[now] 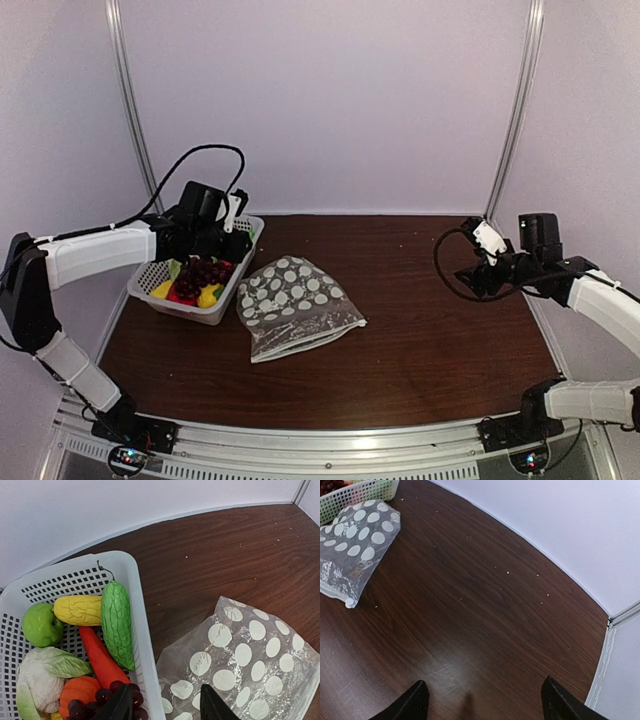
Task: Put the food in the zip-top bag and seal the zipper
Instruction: Pick up the zipper food storage bag from the center of the board.
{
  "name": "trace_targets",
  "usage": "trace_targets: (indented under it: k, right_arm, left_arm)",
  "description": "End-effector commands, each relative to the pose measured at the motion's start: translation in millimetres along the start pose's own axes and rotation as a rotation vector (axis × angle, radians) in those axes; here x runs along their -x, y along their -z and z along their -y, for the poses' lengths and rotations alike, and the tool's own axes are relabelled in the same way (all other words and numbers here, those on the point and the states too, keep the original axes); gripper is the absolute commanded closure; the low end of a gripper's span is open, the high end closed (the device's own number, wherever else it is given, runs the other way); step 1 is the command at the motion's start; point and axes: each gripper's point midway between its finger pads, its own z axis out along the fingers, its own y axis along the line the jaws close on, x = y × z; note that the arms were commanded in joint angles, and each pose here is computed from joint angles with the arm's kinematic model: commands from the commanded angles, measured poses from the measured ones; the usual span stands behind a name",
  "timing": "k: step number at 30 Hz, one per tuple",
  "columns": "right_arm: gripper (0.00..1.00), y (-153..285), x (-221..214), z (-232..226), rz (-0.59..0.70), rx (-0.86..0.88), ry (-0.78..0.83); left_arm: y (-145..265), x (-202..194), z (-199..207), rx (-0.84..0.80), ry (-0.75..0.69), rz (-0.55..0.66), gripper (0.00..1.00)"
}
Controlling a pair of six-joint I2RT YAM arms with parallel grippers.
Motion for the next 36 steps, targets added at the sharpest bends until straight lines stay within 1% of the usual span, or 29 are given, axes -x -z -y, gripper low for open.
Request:
trace_targets:
  k: [1, 4, 6, 9, 11, 14, 16, 17, 19, 21, 25, 30, 33, 36]
  right_arm:
    - [0.23, -6, -18, -34, -0.041, 0.108, 0.101]
    - [0.24, -3, -18, -45, -0.027, 0.144, 0.127]
    - [0.26, -1, -15, -54, -0.018, 0.165, 0.160]
    - [0.31, -6, -14, -76, -0.040, 0.231, 0.235]
    - [0.37, -11, -10, -100, -0.068, 0.307, 0.308]
    - [0.43, -22, 3, -136, -0.114, 0.394, 0.468]
    - [0.45, -32, 19, -159, -0.118, 0.432, 0.565]
    - [0.47, -39, 27, -170, -0.116, 0.445, 0.606]
    - [0.53, -49, 50, -197, -0.095, 0.469, 0.685]
    - [0.57, -60, 60, -222, -0.102, 0.497, 0.751]
    - [0.64, -85, 56, -270, -0.137, 0.536, 0.873]
    - [0.66, -91, 50, -313, -0.124, 0.562, 0.973]
    - [0.66, -95, 44, -324, -0.124, 0.542, 1.012]
    - [0.64, -105, 46, -325, -0.132, 0.477, 1.006]
  left_arm:
    - [-16, -4, 6, 0.006, 0.051, -0.103, 0.53]
    - [-30, -5, 0, 0.063, 0.077, -0.158, 0.54]
    - [-38, -6, 0, 0.075, 0.092, -0.176, 0.58]
    - [-49, -12, -3, 0.108, 0.109, -0.207, 0.61]
    - [-52, -16, -2, 0.109, 0.125, -0.225, 0.63]
    - [-53, -22, 0, 0.105, 0.136, -0.251, 0.65]
    - [-51, -24, 0, 0.100, 0.135, -0.259, 0.63]
    - [-49, -25, 1, 0.095, 0.138, -0.258, 0.61]
    - [-41, -22, 3, 0.076, 0.142, -0.249, 0.55]
    - [-29, -17, 4, 0.058, 0.156, -0.227, 0.52]
    - [6, -5, 4, 0.024, 0.182, -0.150, 0.50]
    - [42, 2, -5, 0.035, 0.191, -0.077, 0.48]
    - [57, 3, -12, 0.056, 0.198, -0.041, 0.48]
    - [66, 1, -16, 0.068, 0.204, -0.026, 0.47]
